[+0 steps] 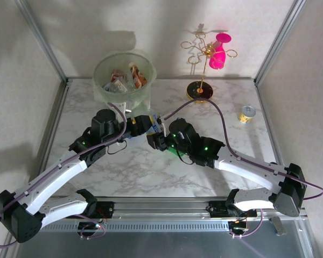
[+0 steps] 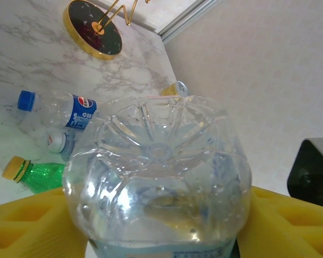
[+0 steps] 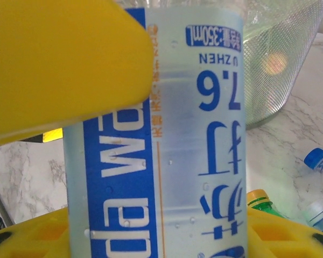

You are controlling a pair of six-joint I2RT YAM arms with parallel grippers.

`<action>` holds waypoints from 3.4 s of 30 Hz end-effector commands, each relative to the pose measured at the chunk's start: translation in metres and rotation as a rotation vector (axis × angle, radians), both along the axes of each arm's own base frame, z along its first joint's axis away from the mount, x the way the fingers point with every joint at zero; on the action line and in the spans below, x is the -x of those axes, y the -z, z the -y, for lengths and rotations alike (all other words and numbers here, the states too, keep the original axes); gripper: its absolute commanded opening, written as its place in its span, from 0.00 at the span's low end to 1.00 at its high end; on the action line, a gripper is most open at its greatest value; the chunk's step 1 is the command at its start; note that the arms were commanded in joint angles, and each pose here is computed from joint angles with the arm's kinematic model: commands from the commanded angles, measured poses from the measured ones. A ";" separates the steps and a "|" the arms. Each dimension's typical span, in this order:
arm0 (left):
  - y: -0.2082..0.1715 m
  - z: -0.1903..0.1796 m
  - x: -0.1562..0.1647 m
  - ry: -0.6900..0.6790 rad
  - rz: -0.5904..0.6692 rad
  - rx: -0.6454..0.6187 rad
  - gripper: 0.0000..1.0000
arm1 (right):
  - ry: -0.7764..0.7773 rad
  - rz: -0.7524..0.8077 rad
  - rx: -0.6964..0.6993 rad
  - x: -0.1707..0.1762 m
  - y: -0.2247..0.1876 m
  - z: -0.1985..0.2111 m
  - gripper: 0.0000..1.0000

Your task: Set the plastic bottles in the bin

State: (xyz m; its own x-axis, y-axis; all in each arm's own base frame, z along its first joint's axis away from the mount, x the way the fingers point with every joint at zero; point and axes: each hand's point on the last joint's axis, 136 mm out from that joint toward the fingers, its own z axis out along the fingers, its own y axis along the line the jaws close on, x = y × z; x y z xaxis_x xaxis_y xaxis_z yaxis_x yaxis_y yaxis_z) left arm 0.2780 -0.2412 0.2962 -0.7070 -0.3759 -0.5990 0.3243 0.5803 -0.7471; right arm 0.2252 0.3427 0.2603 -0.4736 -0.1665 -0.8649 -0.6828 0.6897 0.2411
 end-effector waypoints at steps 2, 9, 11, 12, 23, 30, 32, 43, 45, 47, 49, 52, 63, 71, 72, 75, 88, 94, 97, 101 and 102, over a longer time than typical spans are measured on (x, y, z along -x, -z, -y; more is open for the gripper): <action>-0.018 0.007 0.005 0.020 0.071 0.020 0.58 | -0.019 0.011 -0.062 0.006 -0.014 -0.004 0.51; -0.023 0.006 0.005 0.010 0.083 0.012 0.52 | -0.003 0.014 -0.058 0.005 -0.014 0.000 0.62; -0.024 0.005 0.005 0.007 0.086 0.008 0.52 | 0.004 0.014 -0.052 0.005 -0.015 0.002 0.73; -0.024 0.004 0.005 0.005 0.087 0.004 0.52 | 0.009 0.013 -0.049 0.004 -0.014 0.002 0.79; -0.065 -0.037 -0.034 -0.185 0.137 -0.076 0.47 | 0.045 0.034 -0.024 0.002 -0.014 0.015 0.95; -0.116 -0.076 -0.077 -0.329 0.196 -0.056 0.47 | 0.084 0.058 -0.028 0.001 -0.021 0.031 0.95; -0.127 -0.091 -0.088 -0.387 0.209 -0.057 0.47 | 0.095 0.059 -0.025 0.000 -0.021 0.035 0.95; -0.159 -0.140 -0.146 -0.704 0.226 0.012 0.45 | 0.098 0.062 -0.005 0.000 -0.018 0.043 0.95; -0.157 -0.149 -0.157 -0.767 0.208 -0.012 0.44 | 0.095 0.059 -0.002 0.000 -0.017 0.042 0.95; -0.152 -0.153 -0.168 -0.799 0.183 -0.043 0.45 | 0.090 0.058 0.000 0.000 -0.017 0.041 0.96; -0.142 -0.154 -0.180 -0.815 0.137 -0.063 0.45 | 0.086 0.057 0.007 0.000 -0.015 0.040 0.96; -0.119 -0.151 -0.193 -0.826 0.039 -0.106 0.42 | 0.100 0.059 0.024 -0.002 -0.012 0.042 0.95; -0.052 -0.150 -0.211 -0.816 -0.131 -0.222 0.46 | 0.105 0.049 0.040 -0.005 -0.006 0.040 0.96; -0.013 -0.158 -0.222 -0.815 -0.218 -0.255 0.47 | 0.146 0.043 0.063 -0.011 -0.001 0.042 0.95; -0.008 -0.157 -0.223 -0.808 -0.227 -0.256 0.47 | 0.161 0.043 0.064 -0.013 0.000 0.044 0.95; 0.001 -0.154 -0.224 -0.797 -0.242 -0.252 0.51 | 0.171 0.045 0.051 -0.013 -0.001 0.046 0.95; -0.010 -0.152 -0.223 -0.789 -0.222 -0.233 0.80 | 0.176 0.024 0.052 -0.013 0.010 0.045 0.96; -0.036 -0.159 -0.214 -0.815 -0.169 -0.211 0.81 | 0.183 0.029 0.048 -0.013 0.007 0.047 0.95; -0.048 -0.160 -0.208 -0.812 -0.148 -0.191 0.81 | 0.189 0.036 0.044 -0.013 0.004 0.050 0.95; -0.067 -0.161 -0.193 -0.809 -0.108 -0.164 0.80 | 0.197 0.038 0.044 -0.012 0.001 0.053 0.95; -0.070 -0.163 -0.188 -0.813 -0.099 -0.156 0.80 | 0.198 0.038 0.046 -0.012 0.001 0.054 0.95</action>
State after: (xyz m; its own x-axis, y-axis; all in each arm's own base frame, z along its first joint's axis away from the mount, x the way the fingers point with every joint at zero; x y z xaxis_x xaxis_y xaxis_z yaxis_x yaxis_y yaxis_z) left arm 0.4837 -0.0820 0.3403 -0.3435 -0.7013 -0.6246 -0.3409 0.7129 -0.6129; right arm 0.2341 0.2977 0.2514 -0.4762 -0.1479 -0.8668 -0.5713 0.8014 0.1772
